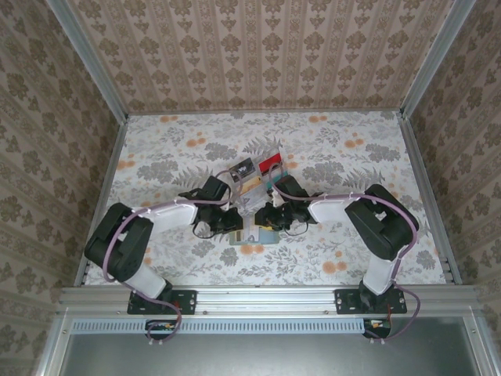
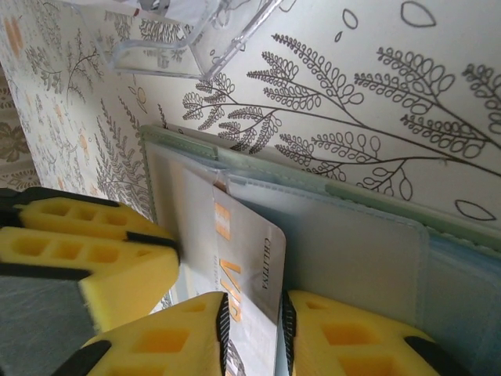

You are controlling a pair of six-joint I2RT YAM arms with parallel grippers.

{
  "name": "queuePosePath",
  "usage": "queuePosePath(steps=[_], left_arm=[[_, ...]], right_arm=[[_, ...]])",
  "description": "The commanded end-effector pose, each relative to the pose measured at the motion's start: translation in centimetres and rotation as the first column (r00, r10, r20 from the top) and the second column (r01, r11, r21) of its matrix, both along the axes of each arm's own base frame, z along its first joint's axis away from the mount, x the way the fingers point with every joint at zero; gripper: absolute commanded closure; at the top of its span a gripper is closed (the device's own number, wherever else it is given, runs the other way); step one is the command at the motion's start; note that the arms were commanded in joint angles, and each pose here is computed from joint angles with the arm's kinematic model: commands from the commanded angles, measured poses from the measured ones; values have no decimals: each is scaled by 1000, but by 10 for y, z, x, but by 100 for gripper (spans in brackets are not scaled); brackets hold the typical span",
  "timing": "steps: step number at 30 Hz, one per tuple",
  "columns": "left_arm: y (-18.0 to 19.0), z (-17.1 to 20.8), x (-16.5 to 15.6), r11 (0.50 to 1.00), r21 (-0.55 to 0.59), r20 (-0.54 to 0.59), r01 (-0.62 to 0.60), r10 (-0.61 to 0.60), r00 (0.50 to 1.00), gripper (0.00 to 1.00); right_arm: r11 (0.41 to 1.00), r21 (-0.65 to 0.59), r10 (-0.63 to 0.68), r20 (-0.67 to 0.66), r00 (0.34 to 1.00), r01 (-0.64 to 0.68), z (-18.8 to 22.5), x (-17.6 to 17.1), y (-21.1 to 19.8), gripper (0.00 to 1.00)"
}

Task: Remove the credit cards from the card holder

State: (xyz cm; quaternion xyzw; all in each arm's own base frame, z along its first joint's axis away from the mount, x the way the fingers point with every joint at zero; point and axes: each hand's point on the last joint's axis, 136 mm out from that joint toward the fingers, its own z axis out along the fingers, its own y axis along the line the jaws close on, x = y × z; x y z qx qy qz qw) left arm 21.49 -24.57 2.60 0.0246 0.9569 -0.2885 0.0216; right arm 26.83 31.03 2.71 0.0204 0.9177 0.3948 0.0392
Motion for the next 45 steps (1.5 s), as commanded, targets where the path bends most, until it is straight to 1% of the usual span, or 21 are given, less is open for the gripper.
queuePosePath(steps=[1, 4, 9, 12, 16, 20, 24, 28, 32, 36, 40, 42, 45], left_arm=[[4, -7, -1, 999, 47, -17, -14, 14, 1000, 86], [4, -9, -3, 999, 54, -25, -7, 8, 1000, 86], [5, -7, -1, 998, 67, -15, -6, 7, 1000, 86], [-1, 3, 2, 1000, 30, 7, 2, -3, 1000, 80], [-15, 30, 17, 999, -33, 80, 19, -16, 997, 74], [-25, 62, 35, 997, -76, 168, 23, -10, 986, 65], [-34, 96, 48, 988, -155, 246, 10, 29, 969, 50], [-48, 132, 52, 956, -293, 287, 16, 72, 955, 33], [-64, 160, 51, 911, -408, 297, 61, 69, 953, 24], [-77, 186, 53, 858, -503, 318, 103, 72, 945, 23], [-86, 209, 52, 819, -549, 350, 168, 43, 936, 24], [-89, 216, 51, 800, -571, 357, 187, 36, 933, 28], [-91, 224, 50, 781, -588, 368, 211, 26, 930, 39]], right_arm=[[999, -33, 1, -45, 999, -2, -12, -7, -1, 79], [1000, -30, -6, -42, 999, 4, -11, -6, -1, 86], [999, -42, -19, -2, 1000, 19, -1, -5, -9, 100], [999, -34, -18, 31, 999, 19, 10, -10, -21, 100], [999, -26, -22, 94, 995, 25, 31, -14, -39, 100], [999, -6, -52, 190, 980, 54, 61, -8, -55, 100], [996, 58, -88, 295, 951, 74, 99, 2, -66, 100], [981, 179, -141, 368, 919, 79, 139, 14, -72, 100], [952, 304, -166, 393, 905, 42, 171, 24, -69, 100], [918, 396, -183, 386, 904, 17, 191, 30, -64, 100], [889, 457, -204, 376, 904, 11, 202, 35, -65, 100], [879, 476, -207, 375, 904, 4, 206, 35, -66, 100], [875, 485, -215, 371, 904, 10, 205, 36, -68, 100]])
